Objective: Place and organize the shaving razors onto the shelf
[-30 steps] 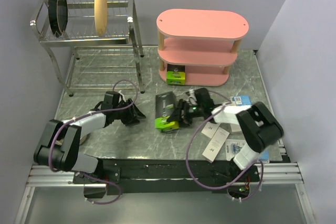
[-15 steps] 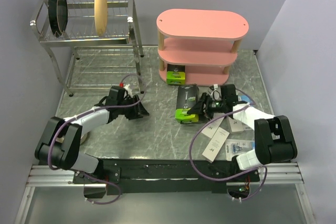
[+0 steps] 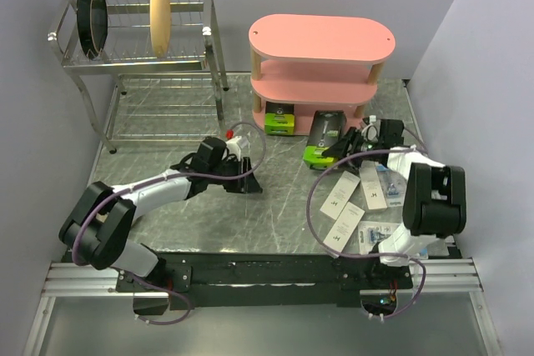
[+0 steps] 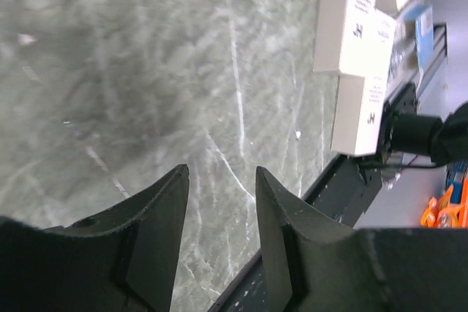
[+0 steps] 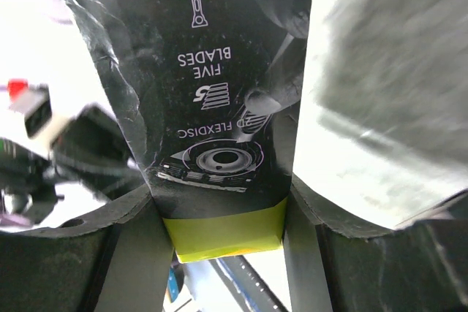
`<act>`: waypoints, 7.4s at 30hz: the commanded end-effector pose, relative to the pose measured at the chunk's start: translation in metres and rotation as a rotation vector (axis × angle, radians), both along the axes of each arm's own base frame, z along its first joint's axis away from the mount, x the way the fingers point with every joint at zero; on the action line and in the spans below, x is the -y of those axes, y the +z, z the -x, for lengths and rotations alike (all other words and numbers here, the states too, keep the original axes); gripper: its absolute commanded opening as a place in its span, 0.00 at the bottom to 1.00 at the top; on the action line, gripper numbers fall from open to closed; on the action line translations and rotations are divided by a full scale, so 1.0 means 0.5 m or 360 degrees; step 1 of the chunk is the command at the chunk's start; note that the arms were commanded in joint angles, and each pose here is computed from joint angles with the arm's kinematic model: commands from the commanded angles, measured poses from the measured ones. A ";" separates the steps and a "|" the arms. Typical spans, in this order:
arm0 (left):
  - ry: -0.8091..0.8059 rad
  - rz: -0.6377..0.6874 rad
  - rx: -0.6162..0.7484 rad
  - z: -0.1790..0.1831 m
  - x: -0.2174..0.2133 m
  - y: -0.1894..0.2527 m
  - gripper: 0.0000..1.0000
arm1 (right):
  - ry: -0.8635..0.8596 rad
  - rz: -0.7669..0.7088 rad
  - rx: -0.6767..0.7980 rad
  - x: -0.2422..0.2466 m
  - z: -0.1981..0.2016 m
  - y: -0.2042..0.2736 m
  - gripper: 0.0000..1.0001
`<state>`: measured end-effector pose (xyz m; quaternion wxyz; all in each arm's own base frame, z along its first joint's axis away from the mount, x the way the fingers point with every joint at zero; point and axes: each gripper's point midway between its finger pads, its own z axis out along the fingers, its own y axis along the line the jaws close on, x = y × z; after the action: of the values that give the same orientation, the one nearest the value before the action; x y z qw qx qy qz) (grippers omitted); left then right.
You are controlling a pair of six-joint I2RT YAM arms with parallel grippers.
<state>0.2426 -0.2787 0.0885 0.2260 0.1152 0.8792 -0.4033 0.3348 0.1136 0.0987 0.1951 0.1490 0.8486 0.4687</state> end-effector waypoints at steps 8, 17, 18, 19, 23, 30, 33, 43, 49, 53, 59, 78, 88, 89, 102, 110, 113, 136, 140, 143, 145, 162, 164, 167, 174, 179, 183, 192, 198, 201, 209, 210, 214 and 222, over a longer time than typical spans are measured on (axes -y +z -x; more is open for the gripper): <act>-0.0212 0.0018 0.0240 -0.011 0.058 0.033 0.46 | 0.0090 -0.0079 0.0278 0.054 -0.134 0.044 0.36; -0.0296 -0.0003 0.0268 -0.007 0.096 0.028 0.46 | -0.0056 -0.0149 0.0203 0.137 -0.210 0.022 0.49; -0.0310 -0.0002 0.0266 -0.002 0.100 0.027 0.46 | -0.0071 -0.0165 0.0175 0.143 -0.215 0.012 0.52; -0.0317 -0.0006 0.0269 0.000 0.102 0.025 0.46 | -0.0082 -0.0157 0.0188 0.153 -0.226 0.018 0.56; -0.0350 -0.0023 0.0275 0.007 0.117 0.021 0.46 | -0.0124 -0.0152 0.0162 0.183 -0.244 0.017 0.74; -0.0393 -0.0026 0.0290 0.008 0.143 0.027 0.45 | -0.0117 -0.0199 0.0087 0.192 -0.220 0.013 0.80; -0.0407 -0.0016 0.0289 0.013 0.151 0.029 0.45 | -0.0173 -0.0117 0.0052 0.207 -0.208 0.005 0.80; -0.0411 -0.0010 0.0294 0.020 0.154 0.036 0.46 | -0.0463 0.0253 0.0164 0.267 -0.213 0.029 0.93; -0.0406 -0.0004 0.0308 0.022 0.151 0.039 0.46 | -0.0479 0.0396 0.0189 0.286 -0.197 0.040 0.94; -0.0403 0.0003 0.0320 0.023 0.149 0.046 0.46 | -0.0415 0.0496 0.0258 0.284 -0.144 0.060 0.95; -0.0309 -0.0052 0.0326 0.014 0.130 0.039 0.44 | -0.0208 0.0697 0.0469 0.252 -0.062 0.068 0.33; -0.0132 -0.0142 0.0312 -0.016 0.065 0.017 0.50 | 0.0040 0.1212 0.0624 0.169 -0.114 0.020 0.00; -0.0080 -0.0161 0.0271 -0.040 0.054 0.002 0.49 | 0.0008 0.1297 0.0721 0.164 -0.156 0.010 0.00; -0.0078 -0.0164 0.0269 -0.041 0.054 0.000 0.49 | -0.0022 0.1322 0.0739 0.169 -0.160 0.014 0.00; -0.0085 -0.0178 0.0240 -0.047 0.062 -0.009 0.49 | -0.0205 0.1379 0.0897 0.178 -0.223 0.033 0.00; -0.0081 -0.0191 0.0235 -0.049 0.060 -0.015 0.50 | -0.0237 0.1349 0.0865 0.176 -0.245 0.025 0.00; -0.0085 -0.0196 0.0243 -0.051 0.061 -0.016 0.51 | -0.0223 0.1353 0.0884 0.171 -0.243 0.027 0.00; -0.0100 -0.0185 0.0245 -0.048 0.062 -0.016 0.50 | -0.0008 0.1451 0.0946 0.109 -0.236 0.010 0.00; -0.0101 -0.0183 0.0251 -0.049 0.063 -0.015 0.50 | 0.0018 0.1510 0.0942 0.103 -0.237 0.004 0.00; -0.0099 -0.0182 0.0249 -0.049 0.063 -0.016 0.50 | 0.0029 0.1570 0.0924 0.097 -0.240 -0.002 0.00; -0.0095 -0.0186 0.0255 -0.050 0.062 -0.014 0.50 | 0.0020 0.1598 0.0911 0.097 -0.247 -0.002 0.00; -0.0091 -0.0181 0.0247 -0.051 0.064 -0.018 0.50 | -0.0020 0.1727 0.0805 0.107 -0.260 -0.021 0.00; -0.0087 -0.0182 0.0251 -0.050 0.062 -0.017 0.51 | -0.0021 0.1745 0.0803 0.105 -0.260 -0.024 0.00; -0.0086 -0.0187 0.0261 -0.048 0.058 -0.017 0.51 | -0.0022 0.1755 0.0839 0.098 -0.254 -0.018 0.00; -0.0099 -0.0144 0.0350 -0.058 0.065 0.032 0.56 | -0.0091 0.1742 0.0986 0.101 -0.219 0.097 0.11; -0.0195 -0.0097 0.0423 -0.047 0.081 0.064 0.67 | 0.0071 0.1700 0.0870 0.102 -0.112 0.128 0.38; -0.0351 -0.0106 0.0585 -0.016 0.113 0.089 0.77 | 0.0086 0.1629 0.0618 0.117 0.004 0.082 0.61; -0.0434 -0.0355 0.0767 -0.036 0.269 0.119 0.83 | -0.0135 0.1730 0.0524 0.207 0.109 0.139 0.85; -0.0402 -0.0382 0.0697 -0.039 0.353 0.099 0.82 | -0.0574 0.1516 0.0370 0.292 0.121 0.199 0.86; -0.0457 -0.0420 0.0695 -0.014 0.377 0.072 0.82 | -0.0690 0.1362 0.0393 0.290 0.137 0.220 0.86; -0.0665 -0.0499 0.0733 0.046 0.420 -0.006 0.85 | -0.0687 0.1186 0.0531 0.245 0.163 0.243 0.86; -0.0675 -0.0508 0.0737 0.048 0.423 -0.013 0.85 | -0.0686 0.1167 0.0535 0.241 0.166 0.244 0.86; -0.0682 -0.0537 0.0748 0.067 0.447 -0.025 0.92 | -0.0668 0.1112 0.0495 0.229 0.173 0.233 0.86; -0.0462 -0.0641 0.0499 0.054 0.407 -0.081 0.89 | -0.0740 0.1081 0.0473 0.243 0.193 0.235 0.85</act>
<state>0.2039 -0.4909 0.0533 0.2763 0.3952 0.8433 -0.2372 0.2454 -0.0054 0.2150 0.4479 0.1763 0.8690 0.1144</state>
